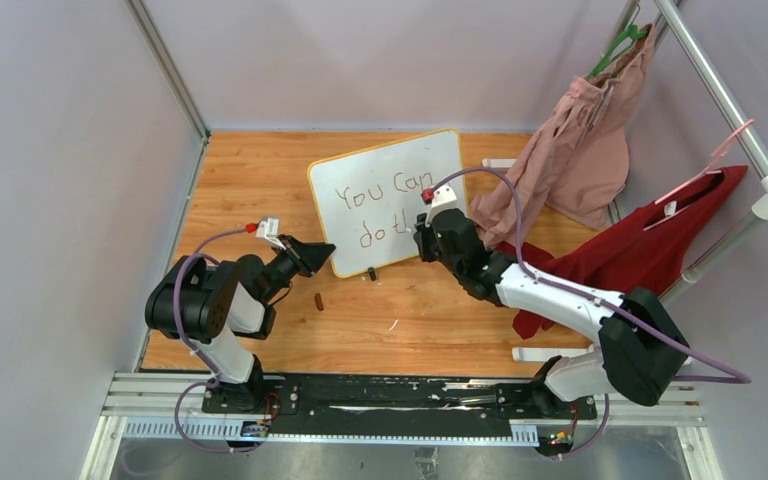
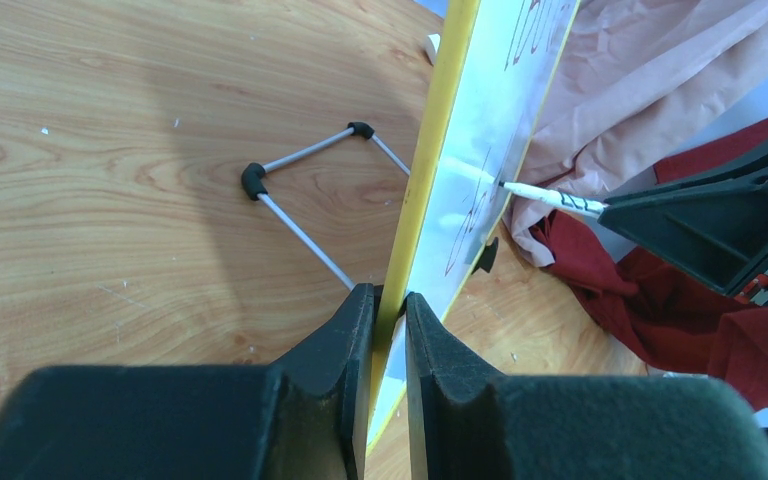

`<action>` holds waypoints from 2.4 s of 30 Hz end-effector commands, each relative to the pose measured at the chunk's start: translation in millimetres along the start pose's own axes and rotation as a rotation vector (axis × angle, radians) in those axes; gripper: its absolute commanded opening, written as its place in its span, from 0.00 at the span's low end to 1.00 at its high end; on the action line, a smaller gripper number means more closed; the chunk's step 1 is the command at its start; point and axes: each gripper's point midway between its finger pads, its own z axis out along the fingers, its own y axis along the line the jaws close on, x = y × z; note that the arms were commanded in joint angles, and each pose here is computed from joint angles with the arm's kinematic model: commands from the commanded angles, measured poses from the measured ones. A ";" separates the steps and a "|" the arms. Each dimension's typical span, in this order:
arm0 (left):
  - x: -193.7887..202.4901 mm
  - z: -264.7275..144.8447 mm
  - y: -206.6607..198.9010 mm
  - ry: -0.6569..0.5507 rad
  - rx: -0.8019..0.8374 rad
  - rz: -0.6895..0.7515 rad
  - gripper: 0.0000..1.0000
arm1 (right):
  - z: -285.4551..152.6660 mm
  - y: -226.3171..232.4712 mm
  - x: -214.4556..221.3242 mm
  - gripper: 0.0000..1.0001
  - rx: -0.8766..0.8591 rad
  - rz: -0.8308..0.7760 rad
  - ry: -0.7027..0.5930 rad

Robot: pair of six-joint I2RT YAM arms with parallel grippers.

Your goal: Write a sentence on the whiteboard

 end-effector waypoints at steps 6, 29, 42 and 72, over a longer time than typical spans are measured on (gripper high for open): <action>-11.8 1.6 -8.2 -0.044 0.031 0.043 0.00 | -5.1 -6.1 13.3 0.00 0.014 0.012 0.030; -10.3 0.4 -8.6 -0.041 0.031 0.044 0.00 | 1.9 -2.0 -29.1 0.00 0.025 0.007 -0.046; -10.5 0.2 -9.6 -0.042 0.033 0.045 0.00 | 4.6 -15.2 -31.2 0.00 0.066 0.011 -0.046; -10.2 0.4 -9.2 -0.041 0.032 0.043 0.00 | -4.0 -24.2 0.6 0.00 0.065 0.022 0.022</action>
